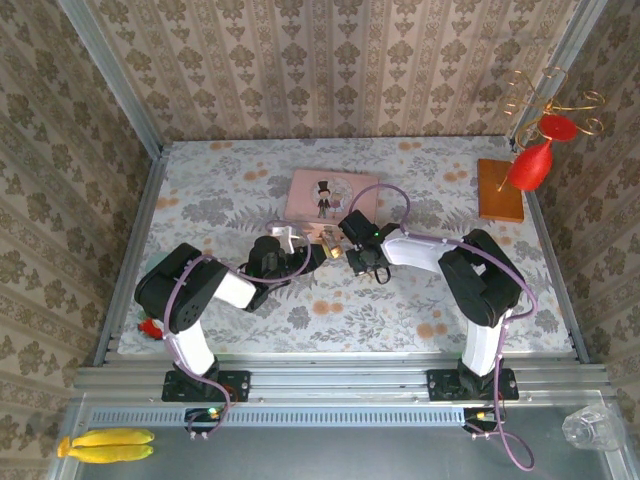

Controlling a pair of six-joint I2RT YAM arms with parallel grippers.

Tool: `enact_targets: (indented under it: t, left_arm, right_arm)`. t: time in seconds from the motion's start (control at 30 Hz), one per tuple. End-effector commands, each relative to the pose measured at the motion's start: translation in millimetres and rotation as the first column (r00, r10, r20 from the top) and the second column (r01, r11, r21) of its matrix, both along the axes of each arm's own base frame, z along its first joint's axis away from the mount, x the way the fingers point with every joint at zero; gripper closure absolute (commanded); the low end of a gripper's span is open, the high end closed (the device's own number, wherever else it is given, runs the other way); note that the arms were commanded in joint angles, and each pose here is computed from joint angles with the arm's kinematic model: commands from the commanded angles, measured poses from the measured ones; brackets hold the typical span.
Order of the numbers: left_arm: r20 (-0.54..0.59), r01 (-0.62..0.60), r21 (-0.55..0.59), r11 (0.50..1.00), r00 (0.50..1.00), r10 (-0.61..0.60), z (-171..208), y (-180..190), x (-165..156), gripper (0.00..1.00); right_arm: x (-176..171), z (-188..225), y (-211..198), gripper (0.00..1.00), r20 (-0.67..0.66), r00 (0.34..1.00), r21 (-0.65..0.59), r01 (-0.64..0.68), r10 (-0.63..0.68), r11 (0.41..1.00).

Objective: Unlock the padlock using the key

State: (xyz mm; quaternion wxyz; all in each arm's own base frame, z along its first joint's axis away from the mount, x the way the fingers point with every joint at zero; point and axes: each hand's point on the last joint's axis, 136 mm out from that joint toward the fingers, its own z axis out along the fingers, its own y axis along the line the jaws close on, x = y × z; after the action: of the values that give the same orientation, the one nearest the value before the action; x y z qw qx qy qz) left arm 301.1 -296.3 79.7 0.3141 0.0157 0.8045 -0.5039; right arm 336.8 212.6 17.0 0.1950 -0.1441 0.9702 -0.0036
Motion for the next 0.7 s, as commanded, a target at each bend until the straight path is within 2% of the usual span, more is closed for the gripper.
enact_targets:
  t: [0.0,0.23,0.4,0.57,0.67]
  left_arm:
    - [0.041,-0.006,-0.018,1.0,0.999,0.007,9,1,2,0.6]
    - [0.037,0.009,-0.028,1.0,0.999,-0.008,8,-2,2,0.61]
    - [0.063,0.055,-0.063,0.997,0.997,-0.051,15,-10,1,0.61]
    - [0.157,0.142,-0.116,0.983,0.98,-0.123,33,-22,-4,0.62]
    - [0.251,0.198,-0.083,0.977,0.953,-0.172,44,-29,-12,0.64]
  right_arm:
    - [-25,-14,-12,0.88,-0.071,0.997,-0.05,-0.015,0.012,0.999]
    - [-23,3,-10,0.92,-0.005,1.0,0.012,0.009,-0.009,1.0]
    - [-22,32,2,0.94,0.055,0.998,0.157,0.025,-0.034,0.987]
    - [-22,80,12,0.95,0.145,0.988,0.311,0.012,-0.06,0.95]
    - [-25,105,16,0.96,0.176,0.98,0.396,0.011,-0.088,0.918]
